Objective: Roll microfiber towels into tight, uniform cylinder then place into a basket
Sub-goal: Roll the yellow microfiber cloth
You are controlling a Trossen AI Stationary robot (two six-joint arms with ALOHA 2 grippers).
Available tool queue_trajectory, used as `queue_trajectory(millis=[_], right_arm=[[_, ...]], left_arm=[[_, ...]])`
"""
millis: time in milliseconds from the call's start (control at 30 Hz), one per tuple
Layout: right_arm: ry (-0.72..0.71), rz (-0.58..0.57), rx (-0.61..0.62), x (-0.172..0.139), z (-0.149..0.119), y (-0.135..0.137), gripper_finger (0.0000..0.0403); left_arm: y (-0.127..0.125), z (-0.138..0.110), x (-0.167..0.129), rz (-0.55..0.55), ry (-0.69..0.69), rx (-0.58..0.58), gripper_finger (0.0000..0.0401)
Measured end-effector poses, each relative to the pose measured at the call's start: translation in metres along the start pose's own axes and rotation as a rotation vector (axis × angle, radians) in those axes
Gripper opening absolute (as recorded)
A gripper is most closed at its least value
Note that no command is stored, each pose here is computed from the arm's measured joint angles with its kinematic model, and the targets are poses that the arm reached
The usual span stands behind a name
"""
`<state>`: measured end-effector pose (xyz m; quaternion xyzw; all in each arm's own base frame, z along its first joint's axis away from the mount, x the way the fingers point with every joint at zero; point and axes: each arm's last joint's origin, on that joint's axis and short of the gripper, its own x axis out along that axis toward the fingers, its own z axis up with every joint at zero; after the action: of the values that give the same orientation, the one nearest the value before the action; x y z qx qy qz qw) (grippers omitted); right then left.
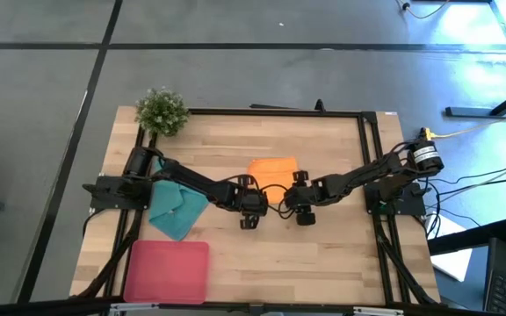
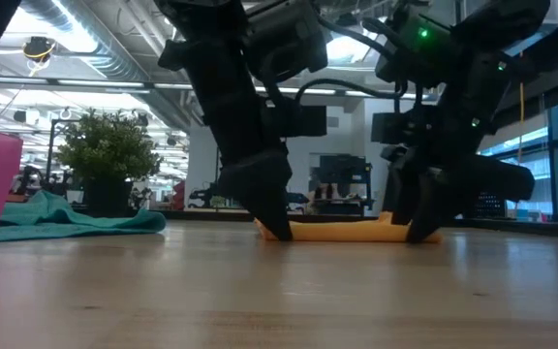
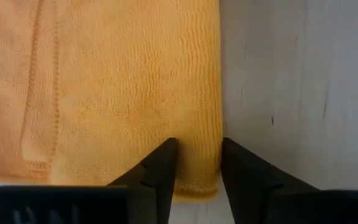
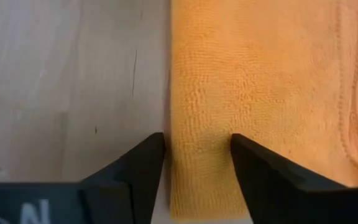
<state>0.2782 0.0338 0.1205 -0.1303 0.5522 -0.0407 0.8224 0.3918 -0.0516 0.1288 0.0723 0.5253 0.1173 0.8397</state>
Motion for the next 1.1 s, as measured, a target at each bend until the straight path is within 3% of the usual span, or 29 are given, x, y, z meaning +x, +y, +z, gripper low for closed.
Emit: queue_trajectory(millis=[233,367,600,900,1100], right_arm=[[-0.004,0.013,0.031,0.001,0.000,0.001,0.0082],[-0.009,0.062,0.032,0.001,0.001,0.002,0.0014],[-0.005,0.116,0.046,-0.005,0.000,0.012,0.0007],[-0.045,0.393,0.047,-0.027,0.007,0.032,0.0007],[-0.061,0.466,0.028,-0.037,0.016,0.040,0.0006]], left_arm=[[-0.001,-0.001,0.001,-0.016,0.015,0.001,0.0014],[-0.003,-0.002,0.000,-0.026,0.022,-0.018,0.0006],[-0.023,-0.005,-0.009,-0.126,0.029,-0.067,0.0001],[-0.051,-0.002,-0.028,-0.268,0.019,-0.099,0.0000],[-0.066,0.005,-0.042,-0.367,0.018,-0.074,0.0000]])
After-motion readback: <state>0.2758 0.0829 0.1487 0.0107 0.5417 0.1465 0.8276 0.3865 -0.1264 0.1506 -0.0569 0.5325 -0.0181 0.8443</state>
